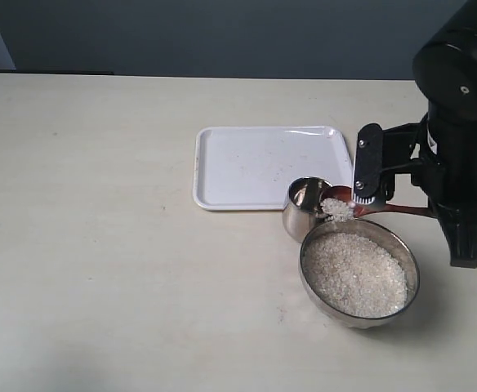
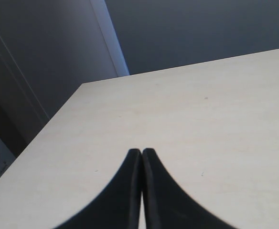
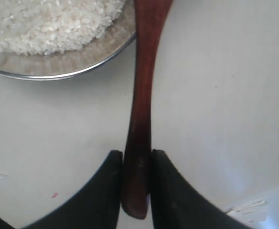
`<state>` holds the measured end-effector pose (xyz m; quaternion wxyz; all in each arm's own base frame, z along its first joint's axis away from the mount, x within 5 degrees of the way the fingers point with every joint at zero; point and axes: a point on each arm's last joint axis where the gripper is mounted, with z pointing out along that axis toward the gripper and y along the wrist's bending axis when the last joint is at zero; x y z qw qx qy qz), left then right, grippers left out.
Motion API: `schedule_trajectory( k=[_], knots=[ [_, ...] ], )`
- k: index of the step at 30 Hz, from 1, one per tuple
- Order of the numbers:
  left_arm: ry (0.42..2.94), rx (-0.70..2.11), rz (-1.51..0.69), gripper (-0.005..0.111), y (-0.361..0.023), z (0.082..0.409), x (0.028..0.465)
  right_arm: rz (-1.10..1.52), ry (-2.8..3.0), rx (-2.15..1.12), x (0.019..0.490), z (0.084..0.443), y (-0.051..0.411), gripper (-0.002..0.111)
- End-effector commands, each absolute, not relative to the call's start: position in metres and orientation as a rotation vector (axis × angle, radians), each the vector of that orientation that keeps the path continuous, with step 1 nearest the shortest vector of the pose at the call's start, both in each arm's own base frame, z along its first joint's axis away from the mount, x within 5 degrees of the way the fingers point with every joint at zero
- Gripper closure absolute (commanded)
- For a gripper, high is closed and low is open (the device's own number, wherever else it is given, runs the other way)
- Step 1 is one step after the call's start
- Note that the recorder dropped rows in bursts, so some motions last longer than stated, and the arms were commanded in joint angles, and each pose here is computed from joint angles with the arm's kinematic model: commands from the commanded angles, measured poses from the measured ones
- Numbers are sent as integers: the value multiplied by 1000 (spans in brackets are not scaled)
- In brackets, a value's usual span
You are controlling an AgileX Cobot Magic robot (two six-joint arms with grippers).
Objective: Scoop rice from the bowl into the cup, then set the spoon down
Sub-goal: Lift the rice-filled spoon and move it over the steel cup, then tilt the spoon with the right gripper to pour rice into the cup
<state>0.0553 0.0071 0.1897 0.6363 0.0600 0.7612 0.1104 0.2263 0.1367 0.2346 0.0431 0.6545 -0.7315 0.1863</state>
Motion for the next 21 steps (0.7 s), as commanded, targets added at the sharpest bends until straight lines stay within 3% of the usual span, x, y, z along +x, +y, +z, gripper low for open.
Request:
schedule_trajectory(
  k=[1,6,12,21],
  knots=[
    [1719,136,251,106,7,192,55,585,-2266,1984,233,239,131,108],
    [1719,136,251,106,7,192,55,497,-2316,2026,240,251,139,108],
    [1719,136,251,106,7,192,55,475,-2268,2021,260,235,154,108],
    [1719,136,251,106,7,192,55,734,-2134,2102,286,225,155,108]
  ],
)
